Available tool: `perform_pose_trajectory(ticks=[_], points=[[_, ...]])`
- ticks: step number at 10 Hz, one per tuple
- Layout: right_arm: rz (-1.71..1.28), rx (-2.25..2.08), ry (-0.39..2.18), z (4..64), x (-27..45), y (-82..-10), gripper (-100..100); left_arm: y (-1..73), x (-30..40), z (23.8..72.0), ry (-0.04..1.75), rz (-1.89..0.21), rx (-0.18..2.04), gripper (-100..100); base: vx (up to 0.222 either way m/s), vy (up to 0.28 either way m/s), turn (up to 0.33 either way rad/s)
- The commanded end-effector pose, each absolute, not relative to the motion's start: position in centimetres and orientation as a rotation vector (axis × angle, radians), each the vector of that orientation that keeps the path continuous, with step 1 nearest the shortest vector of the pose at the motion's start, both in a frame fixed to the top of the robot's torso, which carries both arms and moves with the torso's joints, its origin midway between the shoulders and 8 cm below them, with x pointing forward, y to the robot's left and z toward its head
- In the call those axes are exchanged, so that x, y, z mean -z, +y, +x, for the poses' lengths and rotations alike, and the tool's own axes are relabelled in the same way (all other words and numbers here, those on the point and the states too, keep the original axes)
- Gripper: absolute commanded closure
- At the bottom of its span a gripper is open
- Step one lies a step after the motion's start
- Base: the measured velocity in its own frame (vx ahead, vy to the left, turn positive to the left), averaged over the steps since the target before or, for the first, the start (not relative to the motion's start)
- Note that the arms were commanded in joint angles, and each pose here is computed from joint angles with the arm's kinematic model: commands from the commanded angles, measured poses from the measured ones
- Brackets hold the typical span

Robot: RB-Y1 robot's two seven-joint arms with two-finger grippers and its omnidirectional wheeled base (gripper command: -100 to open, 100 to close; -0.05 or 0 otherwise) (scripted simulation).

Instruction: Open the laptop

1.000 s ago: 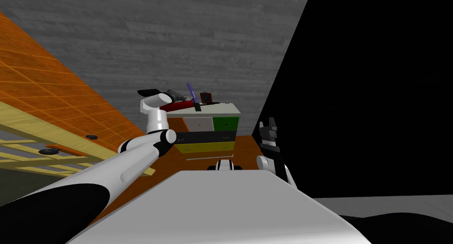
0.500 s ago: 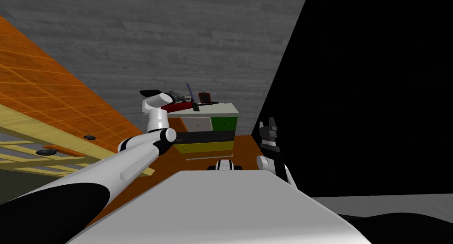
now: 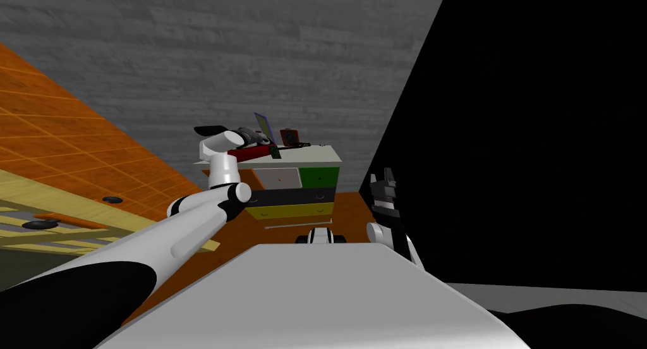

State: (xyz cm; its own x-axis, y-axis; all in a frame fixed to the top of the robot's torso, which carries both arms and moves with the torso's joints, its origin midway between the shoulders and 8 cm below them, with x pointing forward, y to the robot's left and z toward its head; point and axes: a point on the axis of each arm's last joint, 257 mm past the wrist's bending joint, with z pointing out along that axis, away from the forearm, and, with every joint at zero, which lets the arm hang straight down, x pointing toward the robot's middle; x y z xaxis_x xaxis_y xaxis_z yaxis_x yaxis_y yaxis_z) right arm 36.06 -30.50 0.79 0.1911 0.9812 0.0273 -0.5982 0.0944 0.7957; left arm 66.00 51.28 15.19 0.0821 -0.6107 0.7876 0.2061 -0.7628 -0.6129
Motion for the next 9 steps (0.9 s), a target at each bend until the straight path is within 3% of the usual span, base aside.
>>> perform_pose_trajectory(ticks=[1,9], points=[[0.785,-1.286,0.611,36.1,-0.8,-30.5,0,50.3,-14.0,66.3,0.339,-1.747,1.840,100,-0.040,0.083,-0.047],[0.785,-1.286,0.611,36.1,-0.8,-30.5,0,49.4,-11.6,65.6,0.128,-1.691,2.050,100,-0.032,0.063,-0.035]])
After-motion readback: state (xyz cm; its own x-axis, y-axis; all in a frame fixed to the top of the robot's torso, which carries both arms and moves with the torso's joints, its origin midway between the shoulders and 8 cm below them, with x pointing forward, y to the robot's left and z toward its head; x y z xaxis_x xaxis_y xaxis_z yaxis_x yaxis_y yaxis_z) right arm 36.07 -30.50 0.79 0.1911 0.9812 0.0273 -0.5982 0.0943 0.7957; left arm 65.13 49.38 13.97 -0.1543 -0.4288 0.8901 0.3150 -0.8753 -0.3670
